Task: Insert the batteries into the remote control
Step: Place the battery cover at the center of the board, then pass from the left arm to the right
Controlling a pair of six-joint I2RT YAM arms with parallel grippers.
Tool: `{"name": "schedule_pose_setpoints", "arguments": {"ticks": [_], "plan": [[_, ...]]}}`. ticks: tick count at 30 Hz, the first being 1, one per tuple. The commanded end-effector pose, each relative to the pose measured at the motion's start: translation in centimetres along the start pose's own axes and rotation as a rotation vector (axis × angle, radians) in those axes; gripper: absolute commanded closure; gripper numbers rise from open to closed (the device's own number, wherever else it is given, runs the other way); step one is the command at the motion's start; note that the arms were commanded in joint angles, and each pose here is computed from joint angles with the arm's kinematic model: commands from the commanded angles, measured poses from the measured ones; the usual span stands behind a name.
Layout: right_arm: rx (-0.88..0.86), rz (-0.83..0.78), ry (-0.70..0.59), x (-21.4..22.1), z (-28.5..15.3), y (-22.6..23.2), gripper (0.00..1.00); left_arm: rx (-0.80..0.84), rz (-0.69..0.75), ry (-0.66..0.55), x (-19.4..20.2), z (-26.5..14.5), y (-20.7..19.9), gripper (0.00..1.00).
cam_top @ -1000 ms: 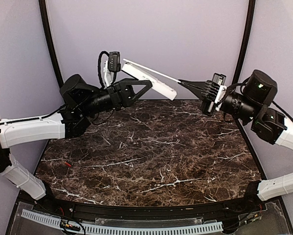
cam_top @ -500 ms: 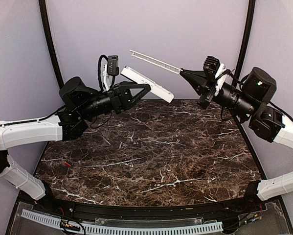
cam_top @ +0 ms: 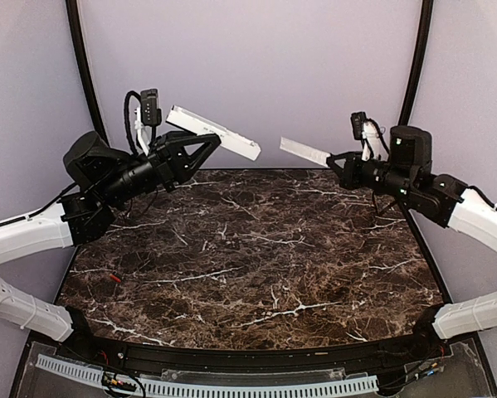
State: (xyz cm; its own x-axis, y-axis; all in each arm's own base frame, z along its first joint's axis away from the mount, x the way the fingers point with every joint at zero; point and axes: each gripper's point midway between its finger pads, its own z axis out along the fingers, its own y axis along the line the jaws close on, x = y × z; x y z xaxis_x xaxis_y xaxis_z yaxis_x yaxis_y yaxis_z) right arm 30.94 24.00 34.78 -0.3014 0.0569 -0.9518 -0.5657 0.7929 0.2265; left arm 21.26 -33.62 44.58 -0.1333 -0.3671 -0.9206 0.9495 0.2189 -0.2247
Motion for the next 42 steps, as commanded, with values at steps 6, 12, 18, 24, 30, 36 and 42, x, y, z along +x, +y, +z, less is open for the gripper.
{"name": "schedule_pose_setpoints", "arguments": {"ticks": [6,12,18,24,30,36,42], "plan": [[0.057,0.657,0.381,16.7,0.7,-5.3,1.0,-0.023,0.047,-0.013,-0.6,-1.4,-0.3,1.0],[0.104,0.796,0.442,21.5,0.7,-7.1,1.0,-0.017,0.045,-0.016,-0.6,-1.9,-0.6,1.0],[0.174,0.842,0.544,25.6,0.6,-8.3,1.0,-0.018,0.053,-0.022,-0.8,-2.4,-0.9,1.0],[0.226,0.847,0.604,27.2,0.1,-8.9,0.72,-0.011,0.056,-0.024,-1.0,-2.7,-1.2,1.0],[0.291,0.669,0.571,23.0,-1.2,-9.8,0.33,0.025,0.062,0.015,-0.3,-2.5,-1.8,1.0],[-0.067,0.25,0.294,8.8,-1.6,-2.5,0.02,0.099,0.112,0.066,0.5,-2.4,-2.9,1.0],[-0.827,-0.233,-0.012,-0.9,-9.1,15.8,0.06,0.255,0.151,0.191,3.0,-2.4,-5.0,1.0]]}}
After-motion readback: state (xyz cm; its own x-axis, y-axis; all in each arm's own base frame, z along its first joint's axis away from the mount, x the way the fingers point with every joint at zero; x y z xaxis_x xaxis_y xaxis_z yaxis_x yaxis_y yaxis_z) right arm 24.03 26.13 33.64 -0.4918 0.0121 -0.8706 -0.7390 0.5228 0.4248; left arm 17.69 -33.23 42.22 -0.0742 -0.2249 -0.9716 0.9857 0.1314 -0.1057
